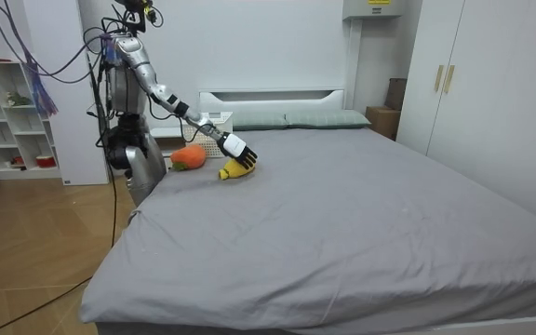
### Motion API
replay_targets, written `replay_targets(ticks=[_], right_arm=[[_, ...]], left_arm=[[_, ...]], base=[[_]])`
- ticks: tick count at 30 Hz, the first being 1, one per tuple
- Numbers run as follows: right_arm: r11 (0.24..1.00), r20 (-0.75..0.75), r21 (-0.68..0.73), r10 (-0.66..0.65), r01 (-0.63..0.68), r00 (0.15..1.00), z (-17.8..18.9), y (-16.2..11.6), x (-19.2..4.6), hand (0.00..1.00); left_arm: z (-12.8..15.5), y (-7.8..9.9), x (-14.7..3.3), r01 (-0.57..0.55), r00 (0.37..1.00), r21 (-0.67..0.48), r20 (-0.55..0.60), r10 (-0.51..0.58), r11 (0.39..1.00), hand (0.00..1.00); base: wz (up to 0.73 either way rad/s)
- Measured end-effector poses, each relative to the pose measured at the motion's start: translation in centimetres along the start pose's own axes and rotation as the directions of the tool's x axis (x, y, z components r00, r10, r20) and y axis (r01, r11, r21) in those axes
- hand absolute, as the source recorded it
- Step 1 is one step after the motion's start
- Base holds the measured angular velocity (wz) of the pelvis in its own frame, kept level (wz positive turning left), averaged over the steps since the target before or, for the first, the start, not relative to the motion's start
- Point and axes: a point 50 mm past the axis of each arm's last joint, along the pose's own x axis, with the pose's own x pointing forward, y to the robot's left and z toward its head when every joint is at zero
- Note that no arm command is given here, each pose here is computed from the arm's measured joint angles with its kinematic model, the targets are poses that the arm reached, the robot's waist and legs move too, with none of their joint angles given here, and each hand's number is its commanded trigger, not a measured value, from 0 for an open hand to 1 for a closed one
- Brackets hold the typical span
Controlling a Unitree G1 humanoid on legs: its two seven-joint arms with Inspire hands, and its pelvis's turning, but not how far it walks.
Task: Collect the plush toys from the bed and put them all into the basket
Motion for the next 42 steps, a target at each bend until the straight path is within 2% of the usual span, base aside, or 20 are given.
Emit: replay_targets(ticks=[10, 13, 21, 23, 25, 32, 33, 34, 42], right_arm=[[1.0, 0.066, -0.003, 0.015, -0.014, 0.998, 2.5, 0.2, 0.4, 0.0], [0.999, 0.076, -0.044, 0.011, -0.007, 0.997, 2.8, 0.1, 0.5, 0.0], [0.988, -0.078, -0.152, -0.007, -0.005, 0.997, -0.8, -0.3, 0.4, 0.01], [0.983, -0.13, -0.182, -0.006, -0.018, 0.991, -2.1, -0.3, 0.3, 0.1], [0.983, -0.15, -0.183, -0.005, -0.023, 0.989, -2.5, -0.4, 0.2, 0.15], [0.979, -0.173, -0.202, -0.035, -0.001, 0.984, -3.1, -1.4, 0.1, 0.22], [0.978, -0.177, -0.211, -0.04, 0.002, 0.983, -3.2, -1.6, 0.0, 0.73], [0.973, -0.18, -0.231, -0.05, 0.007, 0.982, -3.3, -1.8, 0.0, 1.0], [0.96, -0.17, -0.276, -0.09, 0.04, 0.981, -3.3, -2.1, 0.0, 1.0]], left_arm=[[-0.1, -0.3, 0.0, 0.0, 1.0, 0.04, -0.005, 0.0, 0.999, 0.0], [-0.2, -0.3, 0.0, -0.001, 1.0, 0.044, -0.011, 0.001, 0.999, 0.0], [0.2, -0.1, 0.1, 0.001, 1.0, 0.023, 0.002, -0.001, 1.0, 0.0], [0.5, 0.0, 0.1, 0.005, 1.0, 0.022, 0.01, -0.006, 1.0, 0.0], [0.8, 0.1, 0.2, 0.014, 1.0, 0.005, 0.014, -0.014, 1.0, 0.0], [1.5, 0.4, 0.2, 0.011, 0.999, -0.011, 0.046, -0.011, 1.0, 0.0], [1.5, 0.4, 0.2, 0.011, 0.999, -0.011, 0.047, -0.011, 1.0, 0.0], [1.4, 0.4, 0.2, 0.011, 0.999, -0.011, 0.049, -0.011, 1.0, 0.0], [1.7, 0.4, 0.3, 0.01, 0.998, -0.01, 0.058, -0.01, 1.0, 0.0]], base=[[0.0], [0.05], [0.06], [0.0], [0.0], [0.0], [0.04], [0.08], [0.08]])
